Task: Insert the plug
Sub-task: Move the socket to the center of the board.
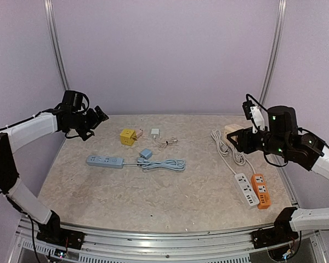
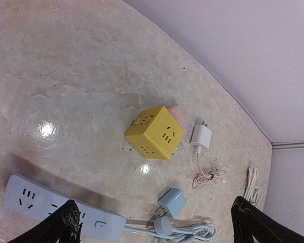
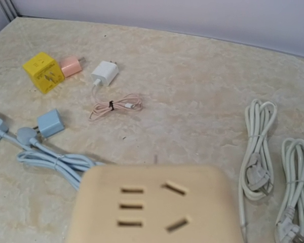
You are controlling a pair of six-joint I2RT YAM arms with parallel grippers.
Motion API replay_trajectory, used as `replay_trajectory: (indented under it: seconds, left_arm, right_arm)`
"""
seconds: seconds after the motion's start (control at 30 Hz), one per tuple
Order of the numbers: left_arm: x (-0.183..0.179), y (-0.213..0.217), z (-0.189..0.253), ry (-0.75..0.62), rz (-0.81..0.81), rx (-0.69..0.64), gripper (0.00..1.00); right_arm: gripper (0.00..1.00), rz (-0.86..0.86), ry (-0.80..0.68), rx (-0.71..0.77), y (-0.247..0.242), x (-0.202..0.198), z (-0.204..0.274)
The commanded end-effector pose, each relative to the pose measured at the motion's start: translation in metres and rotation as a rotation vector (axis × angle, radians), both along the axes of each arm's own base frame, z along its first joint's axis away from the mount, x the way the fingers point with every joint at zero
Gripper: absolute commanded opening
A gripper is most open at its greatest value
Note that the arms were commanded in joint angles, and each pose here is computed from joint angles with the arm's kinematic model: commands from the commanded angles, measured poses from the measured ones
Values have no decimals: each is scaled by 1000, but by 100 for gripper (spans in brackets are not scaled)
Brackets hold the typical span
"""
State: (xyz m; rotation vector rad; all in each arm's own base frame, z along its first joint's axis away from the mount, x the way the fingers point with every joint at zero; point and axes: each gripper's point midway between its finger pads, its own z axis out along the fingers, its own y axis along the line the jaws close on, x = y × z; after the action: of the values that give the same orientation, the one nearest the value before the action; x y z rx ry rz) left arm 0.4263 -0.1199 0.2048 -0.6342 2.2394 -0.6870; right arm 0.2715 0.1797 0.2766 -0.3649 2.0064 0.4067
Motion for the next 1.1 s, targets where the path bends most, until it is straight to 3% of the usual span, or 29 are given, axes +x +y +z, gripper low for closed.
replay_trajectory:
  seconds: [0.0, 0.3, 0.67, 1.07]
  left_arm:
    - [9, 13, -49, 157, -14, 87, 99]
    - [37, 40, -115, 305, 24, 66, 99]
    - [50, 41, -151, 379, 9, 109, 99]
    - [13, 13, -177, 470, -21, 82, 99]
  right_arm:
    - [0, -10, -28, 27, -5, -2, 7]
    - [0, -11, -21, 34, -6, -3, 8]
    - [0, -2, -4, 27, 1, 3, 3]
    - [0, 1, 1, 32, 3, 4, 0]
